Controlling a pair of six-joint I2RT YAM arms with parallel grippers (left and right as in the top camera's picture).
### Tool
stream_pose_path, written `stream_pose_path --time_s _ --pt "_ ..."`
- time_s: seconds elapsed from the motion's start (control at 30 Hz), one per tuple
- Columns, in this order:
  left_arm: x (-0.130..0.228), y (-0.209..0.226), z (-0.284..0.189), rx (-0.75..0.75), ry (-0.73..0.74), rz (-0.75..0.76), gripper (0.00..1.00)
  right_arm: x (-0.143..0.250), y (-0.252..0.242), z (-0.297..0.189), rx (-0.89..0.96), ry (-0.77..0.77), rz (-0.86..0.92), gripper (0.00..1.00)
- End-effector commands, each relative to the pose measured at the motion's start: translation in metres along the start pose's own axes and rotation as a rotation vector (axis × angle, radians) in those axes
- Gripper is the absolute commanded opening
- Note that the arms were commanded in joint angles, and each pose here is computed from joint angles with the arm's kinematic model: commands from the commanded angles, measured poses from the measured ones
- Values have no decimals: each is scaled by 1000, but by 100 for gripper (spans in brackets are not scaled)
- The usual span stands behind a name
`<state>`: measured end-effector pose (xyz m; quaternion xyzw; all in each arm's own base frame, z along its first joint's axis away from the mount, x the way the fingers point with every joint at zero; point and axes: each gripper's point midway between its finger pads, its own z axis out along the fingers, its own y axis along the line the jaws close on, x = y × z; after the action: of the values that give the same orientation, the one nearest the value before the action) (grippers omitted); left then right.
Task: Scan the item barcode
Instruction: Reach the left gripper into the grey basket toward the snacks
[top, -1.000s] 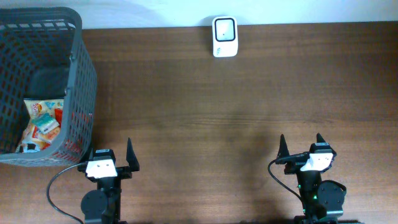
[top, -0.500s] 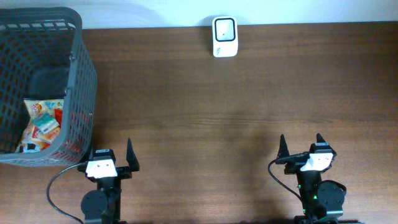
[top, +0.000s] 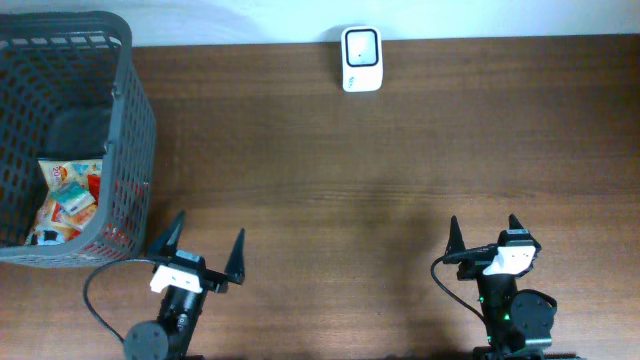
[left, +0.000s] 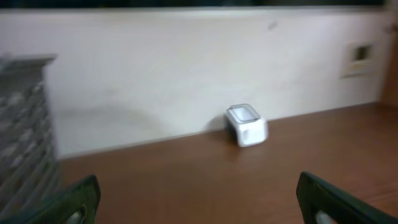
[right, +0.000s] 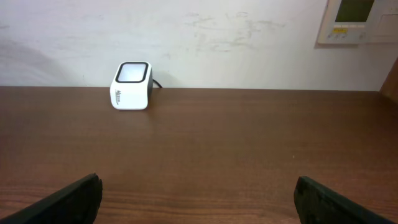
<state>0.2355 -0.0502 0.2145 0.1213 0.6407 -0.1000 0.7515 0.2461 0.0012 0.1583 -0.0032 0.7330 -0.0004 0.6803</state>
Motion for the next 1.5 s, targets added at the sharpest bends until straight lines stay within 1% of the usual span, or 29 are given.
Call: stream_pose_path --time_s 0.0,0.07,0.23,0.3,0.43,0.47,0.53,0.63,0.7,0.77,0.83,0.87,0.93,1.03,1.1,1.13,1.17,1.2,1.27,1.33,1.47 --pt "-23 -22 -3 128 -83 29 99 3 1 0 0 7 -7 98" --pt "-37 -23 -4 129 -112 43 99 4 0 0 0 8 -7 98" --pt "-94 -26 -13 126 -205 93 99 3 1 0 0 7 -7 98" --pt "-110 -27 -15 126 -198 90 99 3 1 0 0 7 -7 98" --pt "-128 -24 -10 117 -107 66 99 3 1 0 0 7 -7 98" --pt "-130 -19 -8 95 -62 45 99 3 1 0 0 7 -7 98" --pt "-133 -11 -2 58 74 -13 99 4 1 0 0 8 -7 98" --pt "-144 -11 7 82 226 -66 99 4 1 0 0 8 -7 98" --pt "-157 -19 13 148 268 -59 99 3 0 0 0 7 -7 98" --pt "-172 -28 19 222 273 -75 99 3 1 0 0 7 -7 98" --pt "-182 -24 26 219 255 -36 99 3 1 0 0 7 -7 98" --pt "-185 -16 31 179 260 -30 99 3 1 0 0 7 -7 98" --pt "-190 7 42 56 295 -88 99 3 1 0 0 7 -7 98" --pt "-190 38 53 -109 398 -151 99 3 1 0 0 7 -7 98" --pt "-184 81 62 -323 565 -155 99 3 1 0 0 7 -7 98" --pt "-182 99 66 -415 625 -157 99 3 1 0 0 7 -7 98" --pt "-182 109 72 -460 665 -159 99 3 1 0 0 7 -7 98" --pt "-183 116 83 -475 701 -166 99 3 1 0 0 7 -7 98" --pt "-190 125 110 -469 707 -175 99 4 1 0 0 8 -7 98" --pt "-203 141 132 -494 659 -186 99 3 1 0 0 7 -7 98" --pt "-224 186 146 -595 579 -218 99 3 1 0 0 7 -7 98"
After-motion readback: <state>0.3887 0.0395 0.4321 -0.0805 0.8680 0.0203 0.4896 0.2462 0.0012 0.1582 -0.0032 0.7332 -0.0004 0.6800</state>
